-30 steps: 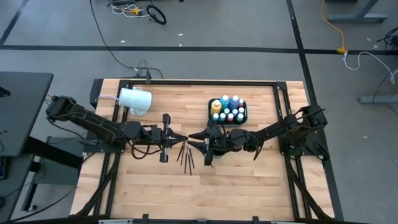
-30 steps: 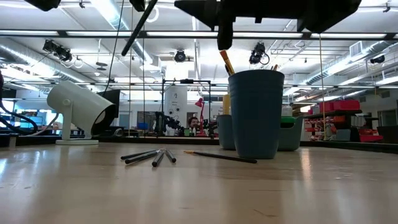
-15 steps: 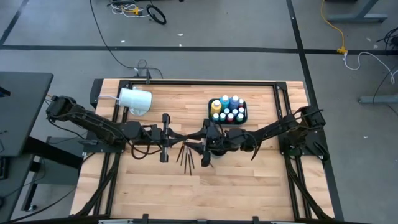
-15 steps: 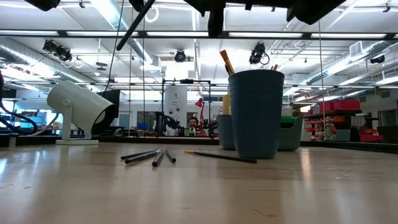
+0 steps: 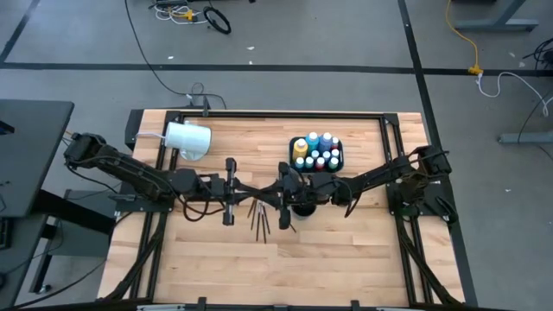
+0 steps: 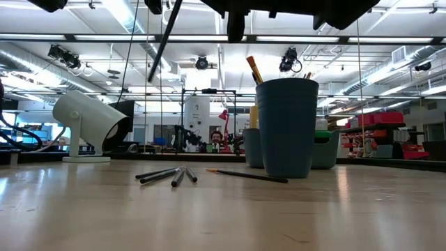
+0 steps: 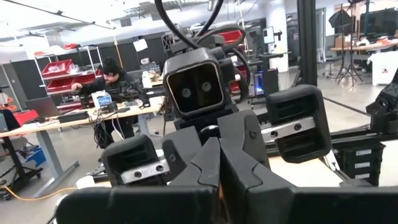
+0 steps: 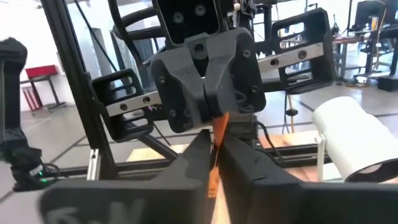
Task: Pick & Place Paint Supplies
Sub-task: Put the left gold paint brush into the cup
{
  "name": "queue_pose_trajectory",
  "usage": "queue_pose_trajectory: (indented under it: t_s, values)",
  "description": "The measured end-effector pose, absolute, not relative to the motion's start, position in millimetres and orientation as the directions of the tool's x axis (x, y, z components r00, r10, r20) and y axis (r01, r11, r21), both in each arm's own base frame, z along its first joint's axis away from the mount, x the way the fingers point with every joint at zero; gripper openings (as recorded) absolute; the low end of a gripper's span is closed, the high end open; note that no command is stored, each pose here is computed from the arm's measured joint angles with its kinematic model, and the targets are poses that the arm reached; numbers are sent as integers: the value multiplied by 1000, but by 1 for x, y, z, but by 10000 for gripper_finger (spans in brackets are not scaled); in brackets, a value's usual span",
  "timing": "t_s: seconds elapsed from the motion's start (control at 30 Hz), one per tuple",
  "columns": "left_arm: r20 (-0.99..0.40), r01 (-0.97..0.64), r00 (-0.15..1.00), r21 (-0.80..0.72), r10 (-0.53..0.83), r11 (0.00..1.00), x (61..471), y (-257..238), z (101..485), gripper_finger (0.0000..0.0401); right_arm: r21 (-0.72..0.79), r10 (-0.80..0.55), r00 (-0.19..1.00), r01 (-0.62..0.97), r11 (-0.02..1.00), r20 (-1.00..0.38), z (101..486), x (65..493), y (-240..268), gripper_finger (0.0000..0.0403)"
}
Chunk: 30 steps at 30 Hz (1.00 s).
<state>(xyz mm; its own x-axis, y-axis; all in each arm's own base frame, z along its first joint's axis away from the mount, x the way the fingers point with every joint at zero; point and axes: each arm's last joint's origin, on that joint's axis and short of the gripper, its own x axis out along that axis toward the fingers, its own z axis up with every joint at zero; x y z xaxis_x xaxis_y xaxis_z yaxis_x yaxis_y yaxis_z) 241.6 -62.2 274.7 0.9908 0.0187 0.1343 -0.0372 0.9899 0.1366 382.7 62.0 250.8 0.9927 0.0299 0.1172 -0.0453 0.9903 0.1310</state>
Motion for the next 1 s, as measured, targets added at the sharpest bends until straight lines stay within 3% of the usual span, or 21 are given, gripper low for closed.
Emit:
queue_pose_trajectory:
  t_s: [0.1, 0.3, 0.63, 1.0]
  values:
    - [117, -34, 993, 142, 18, 989, 242, -62, 273, 8, 86, 29, 994, -38, 996, 103, 249, 383, 62, 9]
    - [88, -28, 996, 126, 16, 992, 242, -62, 270, 33, 71, 26, 998, -30, 997, 52, 255, 378, 61, 9]
    - [69, -122, 991, 116, 115, 986, 242, -60, 268, 87, 32, -77, 993, 80, 996, -87, 297, 335, 71, 7]
    - [61, -140, 989, 149, 132, 979, 242, -59, 268, 91, -63, -241, 958, 234, 970, -158, 321, 286, 98, 7]
